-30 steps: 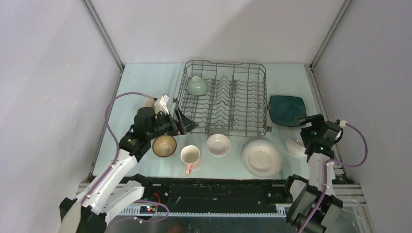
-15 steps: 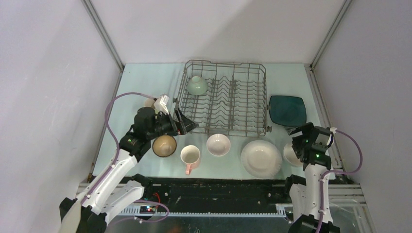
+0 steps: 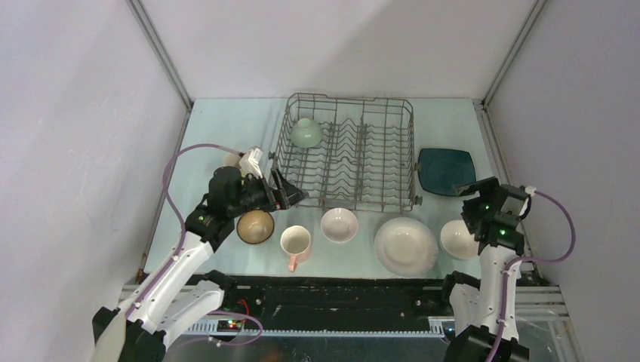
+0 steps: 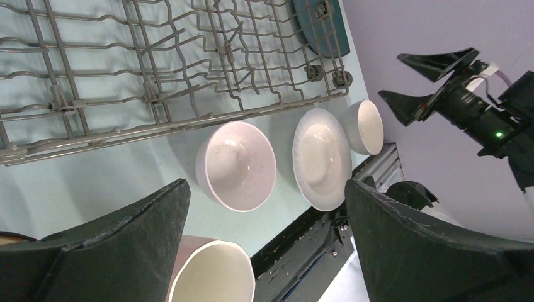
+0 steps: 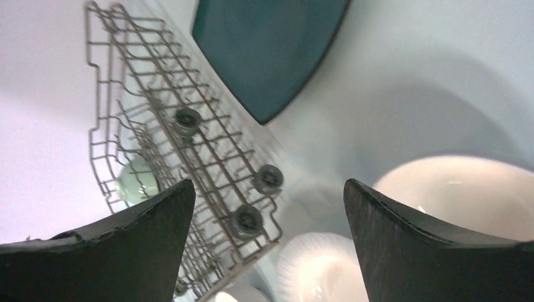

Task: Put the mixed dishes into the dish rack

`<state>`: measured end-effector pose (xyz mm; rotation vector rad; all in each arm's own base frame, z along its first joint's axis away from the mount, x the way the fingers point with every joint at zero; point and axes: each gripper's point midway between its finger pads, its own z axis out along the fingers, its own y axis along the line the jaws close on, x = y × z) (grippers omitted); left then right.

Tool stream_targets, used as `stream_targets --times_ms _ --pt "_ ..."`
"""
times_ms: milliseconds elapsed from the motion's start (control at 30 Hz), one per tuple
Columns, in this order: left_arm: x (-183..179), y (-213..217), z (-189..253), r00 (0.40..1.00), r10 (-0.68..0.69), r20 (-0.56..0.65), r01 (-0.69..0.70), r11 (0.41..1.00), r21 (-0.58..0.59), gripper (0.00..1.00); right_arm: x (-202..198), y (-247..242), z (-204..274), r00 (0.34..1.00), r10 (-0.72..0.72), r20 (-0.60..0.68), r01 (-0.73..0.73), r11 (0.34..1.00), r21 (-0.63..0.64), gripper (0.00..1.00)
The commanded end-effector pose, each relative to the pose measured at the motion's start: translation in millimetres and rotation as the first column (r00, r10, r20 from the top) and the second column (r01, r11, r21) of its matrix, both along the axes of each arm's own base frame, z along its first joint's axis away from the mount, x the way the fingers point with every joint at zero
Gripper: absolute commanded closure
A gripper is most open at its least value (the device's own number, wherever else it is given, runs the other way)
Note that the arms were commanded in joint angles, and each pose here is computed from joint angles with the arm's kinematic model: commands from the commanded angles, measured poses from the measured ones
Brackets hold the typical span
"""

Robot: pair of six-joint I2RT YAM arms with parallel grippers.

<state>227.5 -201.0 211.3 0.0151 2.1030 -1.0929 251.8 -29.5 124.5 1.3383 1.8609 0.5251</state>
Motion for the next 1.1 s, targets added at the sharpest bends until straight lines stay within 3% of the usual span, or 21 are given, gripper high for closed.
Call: stream_targets --times_ms 0,167,333,500,833,1067 --pt "3.4 -0.4 9.2 0.999 -0.001 0.039 0.001 1.000 0.001 0.00 19.1 -17.2 57.0 0.991 -0.001 0.134 0.010 0.998 -0.066 0.09" --pt "4.5 -1.8 14.1 0.999 -0.006 0.044 0.006 1.000 -0.005 0.00 31.9 -32.5 85.4 0.971 -0.004 0.239 0.033 0.993 -0.116 0.09" --pt "-0.3 -4.0 16.0 0.999 -0.028 0.036 0.029 0.999 -0.015 0.00 51.9 -41.6 82.5 0.967 0.043 0.253 -0.001 0.986 -0.165 0.08" --pt "-13.3 -8.8 39.1 0.994 -0.094 0.057 0.096 0.995 -0.038 0.00 72.4 -52.0 49.5 0.977 0.085 0.194 -0.050 0.982 -0.181 0.08" --pt "-8.9 20.1 32.5 0.995 -0.020 0.096 0.005 0.988 0.152 0.00 66.0 -81.7 -16.2 0.998 0.042 0.056 -0.032 0.985 -0.170 0.07" --pt "-7.3 18.6 31.2 0.993 -0.048 0.107 0.029 0.984 0.175 0.00 77.8 -78.9 -41.3 0.995 0.066 0.072 -0.059 0.994 -0.096 0.06"
